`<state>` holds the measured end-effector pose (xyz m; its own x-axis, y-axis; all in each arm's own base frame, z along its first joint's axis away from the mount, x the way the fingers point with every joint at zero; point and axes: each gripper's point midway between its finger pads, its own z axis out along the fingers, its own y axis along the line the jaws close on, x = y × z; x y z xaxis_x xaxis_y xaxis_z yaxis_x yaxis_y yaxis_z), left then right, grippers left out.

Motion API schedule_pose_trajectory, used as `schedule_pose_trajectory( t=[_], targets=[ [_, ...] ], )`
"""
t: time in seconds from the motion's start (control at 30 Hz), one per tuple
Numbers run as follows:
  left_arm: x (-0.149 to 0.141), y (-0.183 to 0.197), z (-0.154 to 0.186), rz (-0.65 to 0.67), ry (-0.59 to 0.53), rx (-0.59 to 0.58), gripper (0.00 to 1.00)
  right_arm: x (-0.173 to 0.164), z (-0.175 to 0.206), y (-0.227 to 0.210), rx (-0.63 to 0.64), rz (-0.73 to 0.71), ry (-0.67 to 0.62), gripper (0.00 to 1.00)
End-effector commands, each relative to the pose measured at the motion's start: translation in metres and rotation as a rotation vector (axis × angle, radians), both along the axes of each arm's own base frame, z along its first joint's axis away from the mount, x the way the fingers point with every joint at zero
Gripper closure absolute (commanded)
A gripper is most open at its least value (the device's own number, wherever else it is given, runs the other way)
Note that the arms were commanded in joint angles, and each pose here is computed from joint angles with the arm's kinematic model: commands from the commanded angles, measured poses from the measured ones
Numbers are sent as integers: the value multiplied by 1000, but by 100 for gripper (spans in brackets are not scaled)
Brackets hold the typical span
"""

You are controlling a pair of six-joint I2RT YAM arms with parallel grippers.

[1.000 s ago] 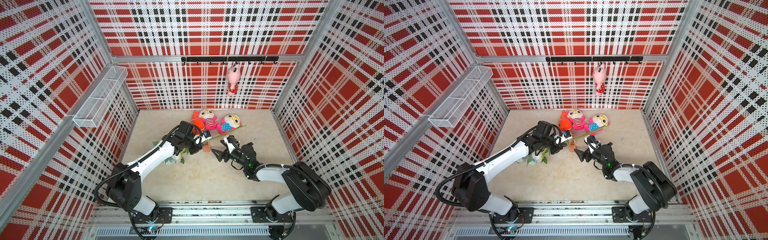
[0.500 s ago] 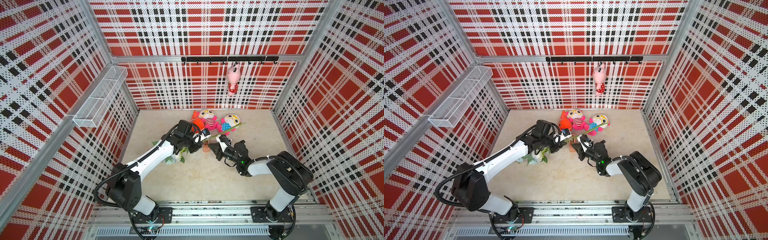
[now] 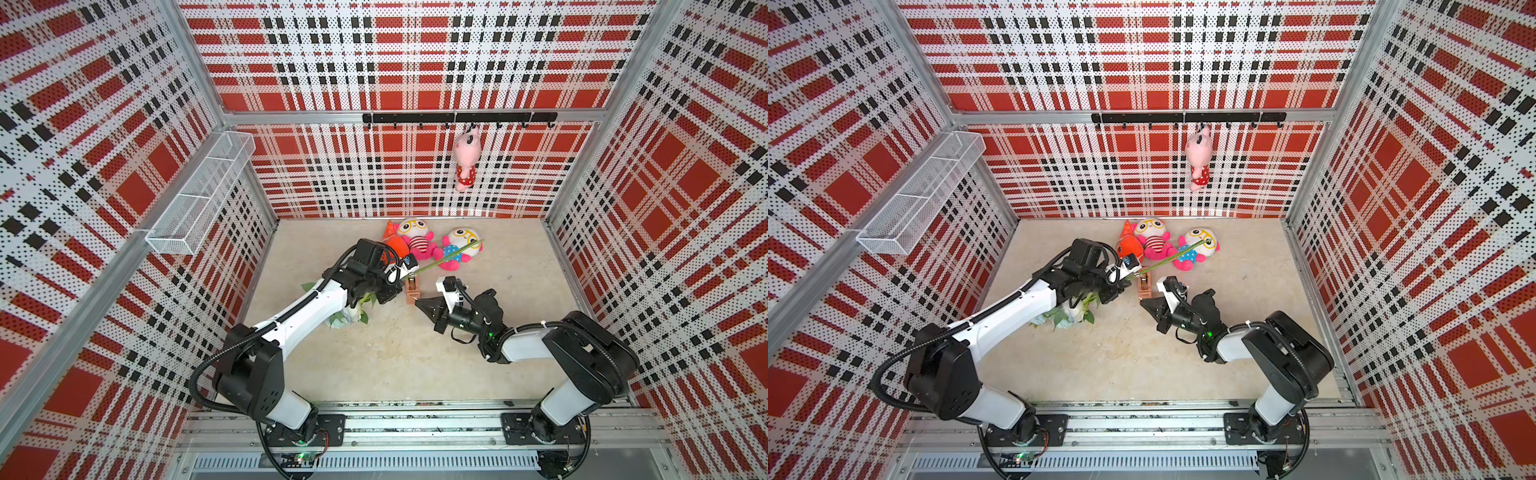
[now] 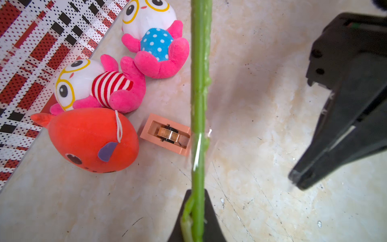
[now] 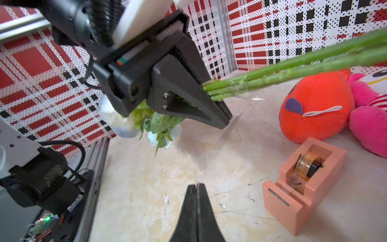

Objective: Wrap bouquets with tape
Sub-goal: Wrap the tape around the bouquet.

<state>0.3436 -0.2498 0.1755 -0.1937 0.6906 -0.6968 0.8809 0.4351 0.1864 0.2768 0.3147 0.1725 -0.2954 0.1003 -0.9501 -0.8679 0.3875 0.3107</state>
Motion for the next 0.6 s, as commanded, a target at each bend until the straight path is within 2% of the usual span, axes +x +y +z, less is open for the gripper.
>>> schedule_pose_trajectory(
  t=[0.0,0.17,0.43,0.57],
  targets=[
    [9,2,-2,30,-39,18,100,-10,28,6,91,51,37,100],
    [10,2,-13,41,-30,53,100,4,37,6,131,-7,169,100],
    [4,3,-27,25,-8,94,100,64,29,-10,101,-273,443,100],
    [2,4,-27,14,-3,97,100,88,32,-20,101,-335,516,100]
  ],
)
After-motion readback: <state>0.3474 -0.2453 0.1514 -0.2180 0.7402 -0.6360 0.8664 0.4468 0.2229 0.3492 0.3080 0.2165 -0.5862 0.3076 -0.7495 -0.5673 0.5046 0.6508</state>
